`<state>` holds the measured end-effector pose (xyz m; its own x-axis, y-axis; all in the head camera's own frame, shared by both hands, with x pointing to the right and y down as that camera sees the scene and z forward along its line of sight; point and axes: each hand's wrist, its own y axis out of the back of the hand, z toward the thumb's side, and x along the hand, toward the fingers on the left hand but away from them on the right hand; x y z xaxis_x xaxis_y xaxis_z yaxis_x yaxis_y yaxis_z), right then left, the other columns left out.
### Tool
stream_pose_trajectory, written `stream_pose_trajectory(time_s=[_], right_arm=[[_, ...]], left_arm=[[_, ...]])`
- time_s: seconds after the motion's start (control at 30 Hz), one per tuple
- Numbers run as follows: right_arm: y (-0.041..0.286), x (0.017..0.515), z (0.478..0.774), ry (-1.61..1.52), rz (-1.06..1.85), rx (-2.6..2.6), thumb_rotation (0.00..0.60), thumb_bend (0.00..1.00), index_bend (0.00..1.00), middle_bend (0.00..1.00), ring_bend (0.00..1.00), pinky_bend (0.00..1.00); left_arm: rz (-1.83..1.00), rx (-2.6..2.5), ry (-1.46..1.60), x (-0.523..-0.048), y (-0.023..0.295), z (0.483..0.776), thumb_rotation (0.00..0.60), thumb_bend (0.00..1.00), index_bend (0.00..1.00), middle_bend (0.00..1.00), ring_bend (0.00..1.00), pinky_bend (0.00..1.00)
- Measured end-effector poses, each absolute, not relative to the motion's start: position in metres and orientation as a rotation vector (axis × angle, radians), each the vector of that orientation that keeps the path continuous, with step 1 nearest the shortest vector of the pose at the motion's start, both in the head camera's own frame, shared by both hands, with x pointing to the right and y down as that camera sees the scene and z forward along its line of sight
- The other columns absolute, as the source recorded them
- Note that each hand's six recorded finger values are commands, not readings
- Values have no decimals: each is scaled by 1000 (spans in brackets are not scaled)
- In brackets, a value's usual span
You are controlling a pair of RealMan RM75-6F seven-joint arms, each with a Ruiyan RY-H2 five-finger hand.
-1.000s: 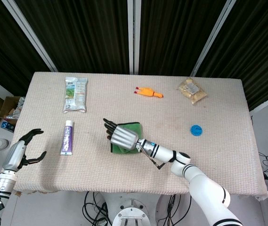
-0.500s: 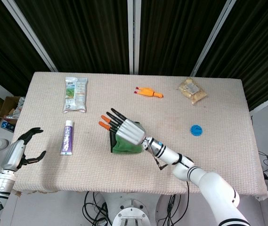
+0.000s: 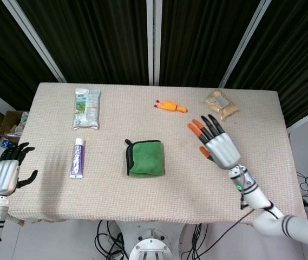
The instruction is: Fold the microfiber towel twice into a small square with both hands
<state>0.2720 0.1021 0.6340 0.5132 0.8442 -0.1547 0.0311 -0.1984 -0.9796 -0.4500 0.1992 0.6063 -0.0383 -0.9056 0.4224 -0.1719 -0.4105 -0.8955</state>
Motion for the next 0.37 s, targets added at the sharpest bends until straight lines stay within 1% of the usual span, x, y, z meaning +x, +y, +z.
stream_pose_trajectory(time_s=[0.07, 0.17, 0.27, 0.37], right_arm=[[119, 315, 617, -809, 1002, -1633, 600, 223, 0, 3, 0, 0], [151, 370, 597, -884, 1164, -1648, 600, 224, 0, 0, 0, 0], [181, 407, 583, -976, 1265, -1654, 600, 223, 0, 0, 0, 0], [203, 429, 574, -1062, 1316, -1637, 600, 224, 0, 0, 0, 0]], left_arm=[[-1485, -1604, 1159, -448, 205, 602, 600, 268, 227, 131, 136, 134], [-1459, -1607, 1189, -445, 213, 595, 600, 263, 227, 131, 136, 134], [-1453, -1588, 1204, -444, 221, 588, 600, 263, 227, 131, 136, 133], [-1466, -1573, 1210, -443, 230, 584, 600, 262, 227, 131, 136, 133]])
